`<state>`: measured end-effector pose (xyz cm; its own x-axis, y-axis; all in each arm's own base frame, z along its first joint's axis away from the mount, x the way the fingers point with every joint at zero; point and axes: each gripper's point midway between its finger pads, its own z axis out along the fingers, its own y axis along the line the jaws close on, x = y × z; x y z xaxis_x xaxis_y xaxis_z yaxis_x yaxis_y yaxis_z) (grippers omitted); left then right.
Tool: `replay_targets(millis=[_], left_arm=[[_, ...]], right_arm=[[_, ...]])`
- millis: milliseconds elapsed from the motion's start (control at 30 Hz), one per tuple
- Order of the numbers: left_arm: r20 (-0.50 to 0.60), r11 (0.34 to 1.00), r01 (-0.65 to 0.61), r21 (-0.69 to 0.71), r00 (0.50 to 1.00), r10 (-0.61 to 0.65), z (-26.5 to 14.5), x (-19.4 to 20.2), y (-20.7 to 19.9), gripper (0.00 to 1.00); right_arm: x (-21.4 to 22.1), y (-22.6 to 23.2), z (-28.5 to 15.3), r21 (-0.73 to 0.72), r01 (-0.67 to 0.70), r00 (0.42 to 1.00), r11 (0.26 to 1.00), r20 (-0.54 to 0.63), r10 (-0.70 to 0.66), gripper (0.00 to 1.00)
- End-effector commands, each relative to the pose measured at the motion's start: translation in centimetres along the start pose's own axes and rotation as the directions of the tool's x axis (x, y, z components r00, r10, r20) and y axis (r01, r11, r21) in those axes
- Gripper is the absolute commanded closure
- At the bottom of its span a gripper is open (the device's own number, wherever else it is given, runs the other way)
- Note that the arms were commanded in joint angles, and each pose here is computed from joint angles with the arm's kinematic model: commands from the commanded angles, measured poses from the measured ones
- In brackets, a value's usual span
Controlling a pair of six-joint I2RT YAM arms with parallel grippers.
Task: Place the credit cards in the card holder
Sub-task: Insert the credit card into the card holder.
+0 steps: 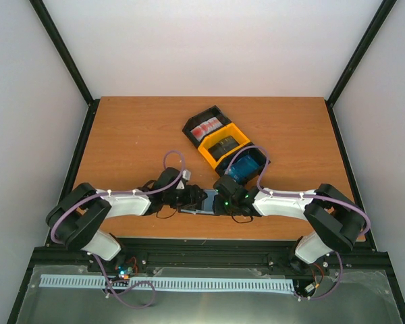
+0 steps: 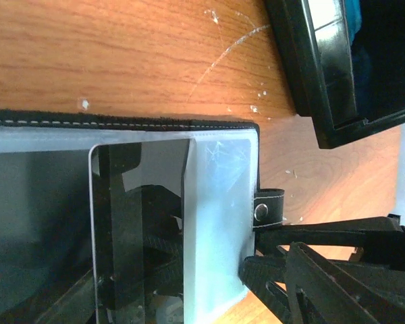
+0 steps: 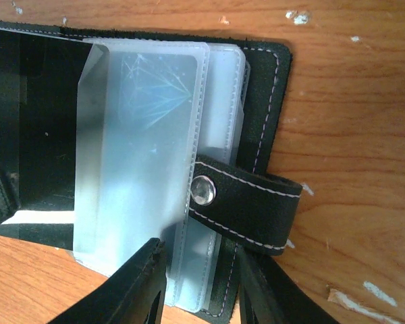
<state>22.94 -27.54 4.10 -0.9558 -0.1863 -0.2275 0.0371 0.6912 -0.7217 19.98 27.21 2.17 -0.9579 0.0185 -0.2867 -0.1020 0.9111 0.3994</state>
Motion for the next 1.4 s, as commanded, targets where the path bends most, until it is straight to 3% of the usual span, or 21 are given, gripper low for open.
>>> replay_targets(millis=[0,167,567,667,800,867,1167,1367], left_arm=[[-0.060,0.972,0.007,-0.235,0.998,-0.022,-0.1,1.9,5.3,0.33],[-0.093,0.972,-0.003,-0.234,0.996,-0.020,0.1,2.7,5.4,0.33],[-0.026,0.945,-0.024,-0.326,1.000,0.017,-0.6,0.7,5.7,0.30],[-0.020,0.945,-0.027,-0.326,1.000,0.021,-0.7,0.7,5.8,0.35],[-0.031,0.951,-0.027,-0.309,0.999,0.018,-0.6,1.1,5.7,0.51],[-0.037,0.950,-0.033,-0.311,0.999,0.023,-0.7,1.2,5.9,0.52],[-0.121,0.986,-0.101,-0.132,0.989,0.085,0.4,2.9,3.4,0.51],[-0.128,0.989,-0.105,-0.103,0.988,0.092,0.2,2.9,2.6,0.49]], right_arm=[[1.4,-1.5,1.0,0.057,-0.004,0.999,0.998,-0.047,0.007,0.68],[1.4,-1.3,1.0,0.053,-0.003,0.999,0.999,-0.048,0.006,0.68],[1.5,-1.4,1.3,0.051,-0.004,0.999,0.999,-0.051,0.007,0.68],[1.4,-1.2,1.2,0.047,-0.001,0.999,0.999,-0.051,0.004,0.68],[1.4,-1.1,1.1,0.044,0.002,0.999,0.999,-0.050,0.000,0.68],[1.3,-1.1,1.1,0.043,0.002,0.999,0.999,-0.048,0.000,0.68],[1.3,-1.0,1.1,0.040,0.004,0.999,0.999,-0.048,-0.002,0.69],[1.4,-1.1,1.2,0.042,0.004,0.999,0.999,-0.049,-0.002,0.69]])
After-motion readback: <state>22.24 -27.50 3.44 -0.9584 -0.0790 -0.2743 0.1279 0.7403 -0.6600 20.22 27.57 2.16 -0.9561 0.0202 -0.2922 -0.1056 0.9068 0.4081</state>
